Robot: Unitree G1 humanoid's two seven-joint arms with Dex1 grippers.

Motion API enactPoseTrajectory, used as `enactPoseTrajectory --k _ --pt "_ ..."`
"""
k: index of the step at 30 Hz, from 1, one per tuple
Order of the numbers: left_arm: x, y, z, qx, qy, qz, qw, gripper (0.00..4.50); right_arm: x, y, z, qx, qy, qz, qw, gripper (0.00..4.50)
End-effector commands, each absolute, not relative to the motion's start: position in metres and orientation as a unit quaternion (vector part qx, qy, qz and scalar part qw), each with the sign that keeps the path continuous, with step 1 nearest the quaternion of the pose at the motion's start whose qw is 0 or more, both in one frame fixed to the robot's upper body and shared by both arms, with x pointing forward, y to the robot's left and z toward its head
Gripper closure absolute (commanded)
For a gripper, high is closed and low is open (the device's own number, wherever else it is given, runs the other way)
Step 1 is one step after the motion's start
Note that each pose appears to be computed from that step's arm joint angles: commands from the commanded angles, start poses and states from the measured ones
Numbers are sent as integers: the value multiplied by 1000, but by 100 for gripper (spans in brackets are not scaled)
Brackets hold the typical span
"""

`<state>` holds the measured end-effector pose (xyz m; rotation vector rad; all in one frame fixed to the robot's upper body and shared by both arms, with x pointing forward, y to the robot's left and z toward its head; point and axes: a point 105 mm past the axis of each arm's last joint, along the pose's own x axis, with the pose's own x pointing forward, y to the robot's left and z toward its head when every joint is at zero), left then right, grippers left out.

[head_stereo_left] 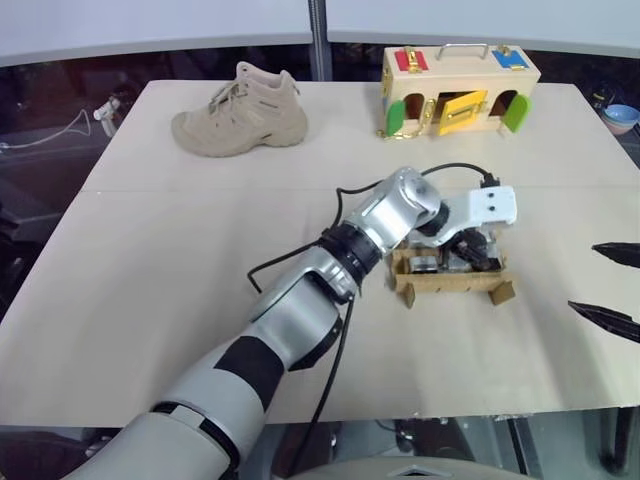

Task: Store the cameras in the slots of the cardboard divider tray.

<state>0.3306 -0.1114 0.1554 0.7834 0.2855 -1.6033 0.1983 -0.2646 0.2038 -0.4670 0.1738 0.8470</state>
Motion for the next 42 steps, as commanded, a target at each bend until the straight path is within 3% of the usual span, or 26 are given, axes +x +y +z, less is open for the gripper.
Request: enactPoseTrajectory --k 1,13,30,32,35,39,42 --pt "334 -115 156 377 114 -684 614 380 194 -266 215 -243 63 396 883 0" --pt "341 -113 156 368 130 -658 644 380 197 -269 210 -243 62 393 885 0" --pt "343 -112 163 382 152 -645 644 380 203 -266 207 -242 58 394 885 0" --pt "342 -115 166 378 146 -646 646 278 204 -266 207 -241 58 394 885 0" --pt "338 -120 179 354 133 -655 654 182 204 -267 206 -241 58 394 885 0" --pt "330 -123 201 314 117 -672 660 8 203 -266 206 -241 58 395 885 0" --pt "328 -122 207 299 109 -674 666 3 204 -265 207 -241 58 396 884 0"
